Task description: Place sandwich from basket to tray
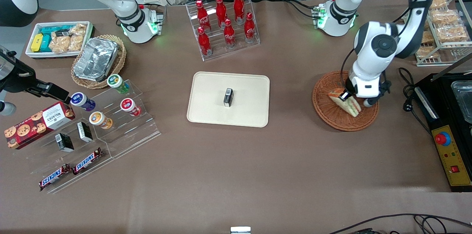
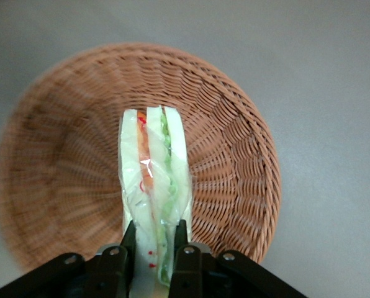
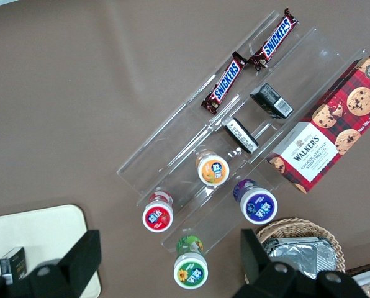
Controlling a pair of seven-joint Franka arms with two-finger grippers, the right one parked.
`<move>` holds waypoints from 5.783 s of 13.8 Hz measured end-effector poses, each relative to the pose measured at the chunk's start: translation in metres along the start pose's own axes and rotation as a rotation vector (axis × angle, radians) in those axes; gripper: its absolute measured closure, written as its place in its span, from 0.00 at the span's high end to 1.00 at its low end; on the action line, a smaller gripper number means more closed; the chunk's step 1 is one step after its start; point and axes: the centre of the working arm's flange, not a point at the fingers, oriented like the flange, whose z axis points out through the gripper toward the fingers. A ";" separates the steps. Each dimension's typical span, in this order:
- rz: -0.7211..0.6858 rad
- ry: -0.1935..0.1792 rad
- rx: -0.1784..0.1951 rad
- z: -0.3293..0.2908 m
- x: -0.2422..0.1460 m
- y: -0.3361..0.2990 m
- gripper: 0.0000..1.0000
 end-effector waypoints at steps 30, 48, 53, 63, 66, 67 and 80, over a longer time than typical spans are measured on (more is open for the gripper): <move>0.925 -0.123 -0.118 -0.163 -0.129 0.157 0.15; 0.916 -0.037 -0.230 0.036 -0.255 0.228 0.15; 0.915 -0.023 -0.212 0.048 -0.254 0.229 0.15; 0.943 0.006 -0.218 0.058 -0.254 0.233 0.89; 0.939 0.025 -0.216 0.023 -0.247 0.236 1.00; 0.932 0.033 -0.207 0.000 -0.241 0.235 1.00; 0.794 0.052 -0.223 -0.198 -0.031 0.139 1.00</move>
